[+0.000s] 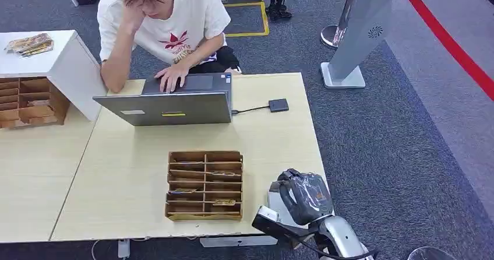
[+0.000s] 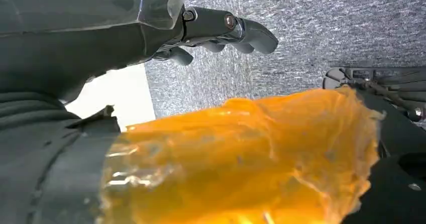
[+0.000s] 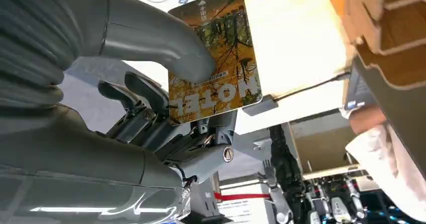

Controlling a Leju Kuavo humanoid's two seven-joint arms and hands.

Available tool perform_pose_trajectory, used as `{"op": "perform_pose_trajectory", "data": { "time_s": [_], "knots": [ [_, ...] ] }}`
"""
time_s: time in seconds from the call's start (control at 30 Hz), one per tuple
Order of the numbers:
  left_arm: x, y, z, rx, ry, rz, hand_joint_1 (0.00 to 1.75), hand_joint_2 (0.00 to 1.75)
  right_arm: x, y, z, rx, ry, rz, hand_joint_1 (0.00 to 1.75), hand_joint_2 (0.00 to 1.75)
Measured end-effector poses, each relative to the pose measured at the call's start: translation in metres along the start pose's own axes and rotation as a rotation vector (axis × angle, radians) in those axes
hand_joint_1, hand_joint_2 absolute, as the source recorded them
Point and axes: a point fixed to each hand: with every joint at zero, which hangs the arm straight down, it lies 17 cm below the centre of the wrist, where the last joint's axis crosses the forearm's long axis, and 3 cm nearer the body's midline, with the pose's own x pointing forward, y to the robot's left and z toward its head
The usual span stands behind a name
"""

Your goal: Pass the card to the sensor for recognition and then transmit it.

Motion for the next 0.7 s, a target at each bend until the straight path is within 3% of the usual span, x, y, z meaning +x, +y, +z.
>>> {"op": "perform_pose_trajectory", "data": {
  "time_s": [0.7],
  "knots": [
    [0.0, 0.001, 0.0, 0.001, -0.001, -0.006, 0.0, 0.0, -0.026, 0.013, 0.006, 0.106, 0.017, 0.07, 1.75, 1.75]
  ]
}}
